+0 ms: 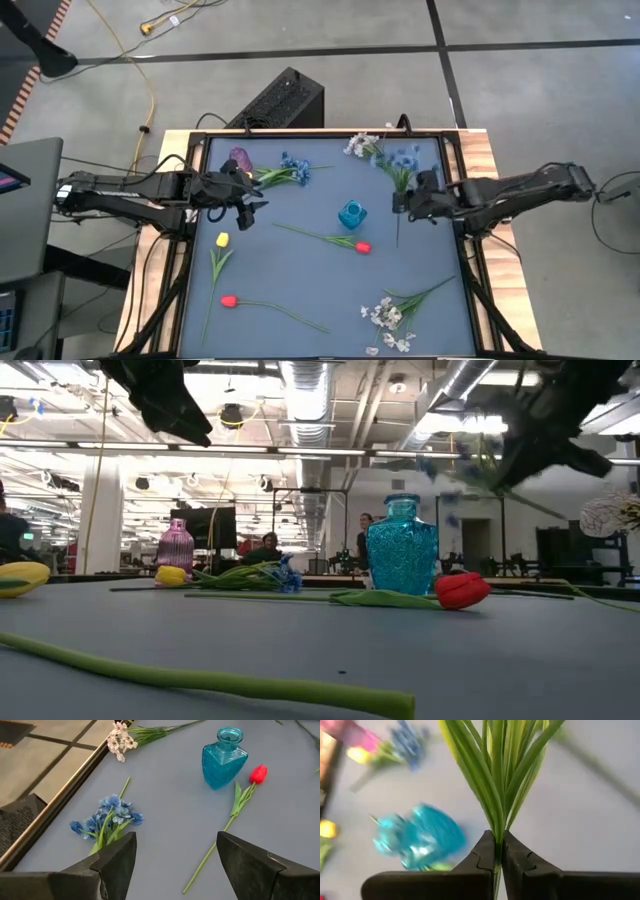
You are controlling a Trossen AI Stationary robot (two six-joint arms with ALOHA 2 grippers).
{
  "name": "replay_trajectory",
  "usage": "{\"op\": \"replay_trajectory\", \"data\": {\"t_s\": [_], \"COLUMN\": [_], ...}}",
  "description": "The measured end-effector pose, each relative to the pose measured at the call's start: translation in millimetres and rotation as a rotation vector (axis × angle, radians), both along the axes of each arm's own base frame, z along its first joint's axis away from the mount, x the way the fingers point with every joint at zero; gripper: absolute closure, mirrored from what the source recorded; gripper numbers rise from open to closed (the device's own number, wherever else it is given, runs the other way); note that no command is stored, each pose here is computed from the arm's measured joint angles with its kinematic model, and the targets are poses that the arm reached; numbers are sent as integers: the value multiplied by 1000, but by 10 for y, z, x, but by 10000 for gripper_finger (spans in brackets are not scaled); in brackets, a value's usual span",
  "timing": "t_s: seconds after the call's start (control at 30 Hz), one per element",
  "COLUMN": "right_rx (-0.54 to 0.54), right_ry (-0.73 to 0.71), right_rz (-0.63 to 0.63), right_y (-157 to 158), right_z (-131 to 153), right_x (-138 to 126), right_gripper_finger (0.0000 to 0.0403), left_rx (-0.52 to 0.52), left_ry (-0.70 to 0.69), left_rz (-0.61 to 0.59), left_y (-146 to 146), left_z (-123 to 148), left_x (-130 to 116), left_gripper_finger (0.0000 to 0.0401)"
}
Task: Sort flowers into vase by color
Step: Put the right blue flowers into the blue vase
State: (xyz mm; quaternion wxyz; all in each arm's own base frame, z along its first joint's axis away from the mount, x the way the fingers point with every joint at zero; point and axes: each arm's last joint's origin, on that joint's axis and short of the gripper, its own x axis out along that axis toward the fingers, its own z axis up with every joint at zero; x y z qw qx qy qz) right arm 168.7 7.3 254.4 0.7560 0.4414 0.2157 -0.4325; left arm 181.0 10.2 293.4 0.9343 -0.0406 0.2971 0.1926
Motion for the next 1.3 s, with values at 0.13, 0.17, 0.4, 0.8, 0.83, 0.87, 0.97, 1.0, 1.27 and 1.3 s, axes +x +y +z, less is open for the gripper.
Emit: {"op": "replay_trajectory", "data": {"t_s": [0.13, 0.17, 0.4, 0.8, 0.83, 0.87, 0.97, 1.0, 1.27, 1.3], "right_rx": [-162, -200, -475, -708, -720, -747, -878, -914, -1010, -1030], "right_ry": [-99, -122, -268, -387, -402, -416, -451, -457, -379, -378], "right_rz": [21, 34, 135, 320, 338, 363, 439, 455, 533, 542], "right_y": [-67, -81, -169, -229, -233, -233, -221, -217, -180, -161], "right_z": [180, 225, 550, 800, 810, 827, 884, 891, 732, 738], "right_x": [-46, -44, 64, 187, 214, 244, 356, 400, 693, 701], "right_gripper_finger": [363, 363, 363, 366, 368, 369, 369, 369, 369, 369], "left_rx": [-27, -35, -113, -203, -212, -220, -229, -230, -259, -265], "left_ry": [2, 10, 17, -153, -188, -218, -268, -278, -286, -290], "left_rz": [16, 22, 85, 114, 111, 111, 109, 112, 128, 130], "left_y": [-2, -2, -2, -61, -67, -68, -67, -67, -68, -69], "left_z": [-10, -19, -52, -171, -185, -196, -220, -225, -254, -251], "left_x": [-8, -14, -39, -199, -214, -227, -240, -235, -207, -205], "left_gripper_finger": [136, 136, 136, 136, 136, 136, 136, 136, 136, 136]}}
